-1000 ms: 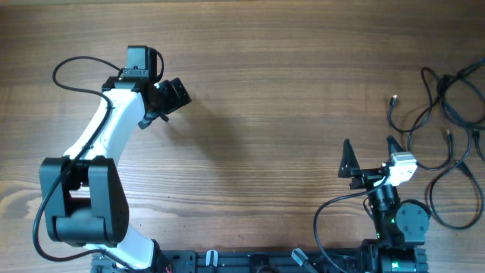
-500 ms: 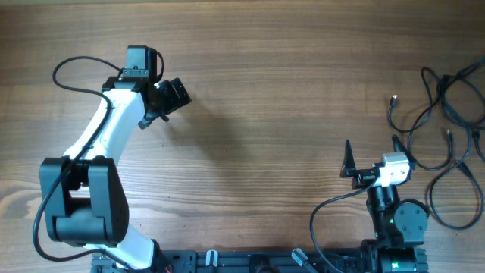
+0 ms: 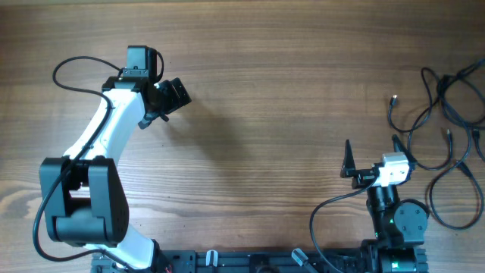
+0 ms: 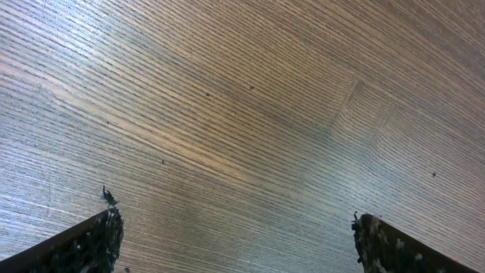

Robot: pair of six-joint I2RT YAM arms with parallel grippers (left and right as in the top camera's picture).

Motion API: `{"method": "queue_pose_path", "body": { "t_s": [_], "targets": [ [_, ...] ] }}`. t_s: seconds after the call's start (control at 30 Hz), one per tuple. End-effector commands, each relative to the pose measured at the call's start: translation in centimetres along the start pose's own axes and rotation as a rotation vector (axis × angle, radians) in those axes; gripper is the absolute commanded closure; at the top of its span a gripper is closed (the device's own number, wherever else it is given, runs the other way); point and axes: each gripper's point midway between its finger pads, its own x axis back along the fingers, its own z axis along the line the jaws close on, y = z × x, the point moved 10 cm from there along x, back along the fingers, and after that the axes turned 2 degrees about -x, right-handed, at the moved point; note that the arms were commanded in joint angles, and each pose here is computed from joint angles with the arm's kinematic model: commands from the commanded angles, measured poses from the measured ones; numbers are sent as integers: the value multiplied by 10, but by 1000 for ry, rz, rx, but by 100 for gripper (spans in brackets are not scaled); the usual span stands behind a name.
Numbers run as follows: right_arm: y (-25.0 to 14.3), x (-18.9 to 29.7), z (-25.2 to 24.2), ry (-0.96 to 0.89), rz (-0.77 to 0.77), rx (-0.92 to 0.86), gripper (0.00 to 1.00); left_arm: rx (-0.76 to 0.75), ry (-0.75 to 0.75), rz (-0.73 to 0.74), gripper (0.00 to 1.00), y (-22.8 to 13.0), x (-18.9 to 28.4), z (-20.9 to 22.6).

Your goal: Untangle cables

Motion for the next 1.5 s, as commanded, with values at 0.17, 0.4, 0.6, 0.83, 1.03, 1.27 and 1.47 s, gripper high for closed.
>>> {"method": "queue_pose_path", "body": {
  "t_s": [0.17,0.4,0.6,0.83,1.03,1.27,1.47],
  "targets": [
    [1,0,0,-2,-8,13,0,-17,5,18,0,-2,-5,2],
    [1,0,0,-2,-9,12,0,-17,5,18,0,-2,-5,2],
    [1,0,0,-2,-8,13,0,-15,5,17,0,-2,-5,2],
    [1,0,0,-2,-9,12,0,-15,5,16,0,-2,-5,2],
    [1,0,0,-2,-9,13,0,-17,-7,-6,0,0,4,1],
    [1,0,0,-2,-9,12,0,-24,-74,-130,0,4,51,-4],
    [1,0,0,-2,-9,13,0,-32,-134,-243,0,2,95,-6]
  ]
}}
